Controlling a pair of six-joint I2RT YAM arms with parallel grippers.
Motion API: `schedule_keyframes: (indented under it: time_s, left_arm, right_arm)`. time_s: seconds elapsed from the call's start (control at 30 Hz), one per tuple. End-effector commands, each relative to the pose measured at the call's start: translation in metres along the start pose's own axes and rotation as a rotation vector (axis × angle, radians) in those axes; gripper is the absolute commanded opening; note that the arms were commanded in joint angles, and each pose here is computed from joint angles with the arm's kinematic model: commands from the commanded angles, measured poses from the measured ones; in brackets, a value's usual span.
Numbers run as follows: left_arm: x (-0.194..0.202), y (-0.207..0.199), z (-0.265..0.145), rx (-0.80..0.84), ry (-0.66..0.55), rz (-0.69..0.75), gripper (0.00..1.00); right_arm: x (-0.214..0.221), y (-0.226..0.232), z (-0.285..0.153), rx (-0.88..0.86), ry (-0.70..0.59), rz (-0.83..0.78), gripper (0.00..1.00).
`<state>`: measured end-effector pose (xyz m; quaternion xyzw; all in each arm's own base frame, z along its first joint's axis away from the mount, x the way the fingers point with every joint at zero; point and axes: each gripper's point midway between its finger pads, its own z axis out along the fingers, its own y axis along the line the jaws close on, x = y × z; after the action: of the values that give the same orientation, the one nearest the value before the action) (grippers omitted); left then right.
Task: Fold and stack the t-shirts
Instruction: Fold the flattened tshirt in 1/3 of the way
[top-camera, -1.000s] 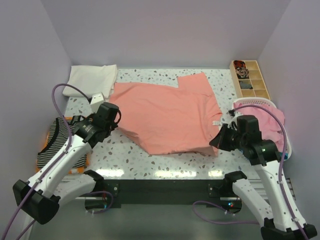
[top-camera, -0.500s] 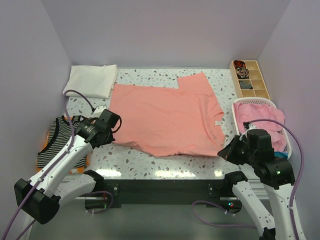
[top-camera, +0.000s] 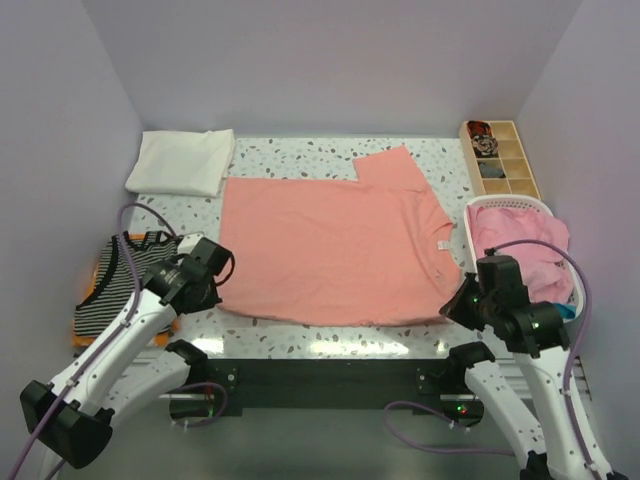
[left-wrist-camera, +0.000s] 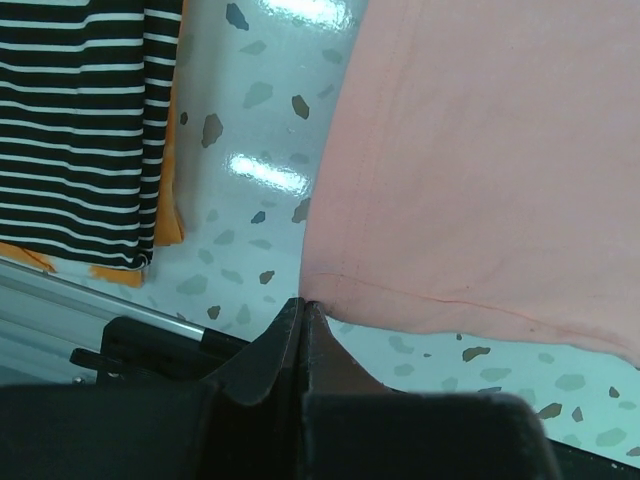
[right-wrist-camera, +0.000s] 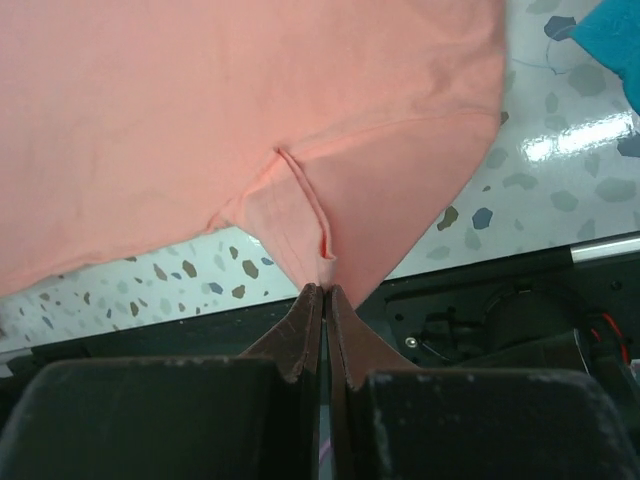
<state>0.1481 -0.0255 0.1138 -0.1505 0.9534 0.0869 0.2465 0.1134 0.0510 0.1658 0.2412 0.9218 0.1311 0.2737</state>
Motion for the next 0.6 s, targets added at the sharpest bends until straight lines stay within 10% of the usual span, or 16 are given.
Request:
schedule_keyframes:
  time_s: [0.0, 0.57]
  left_arm:
    - [0.000, -0.011, 0.009, 0.012, 0.032, 0.029, 0.00]
    - [-0.069, -0.061, 0.037, 0.041, -0.024, 0.050, 0.00]
  right_arm:
    - [-0.022, 0.018, 0.011, -0.053, -0.071, -0.013, 0.00]
    - [-0.070, 0.025, 0.065, 0.084, -0.137, -0.066, 0.00]
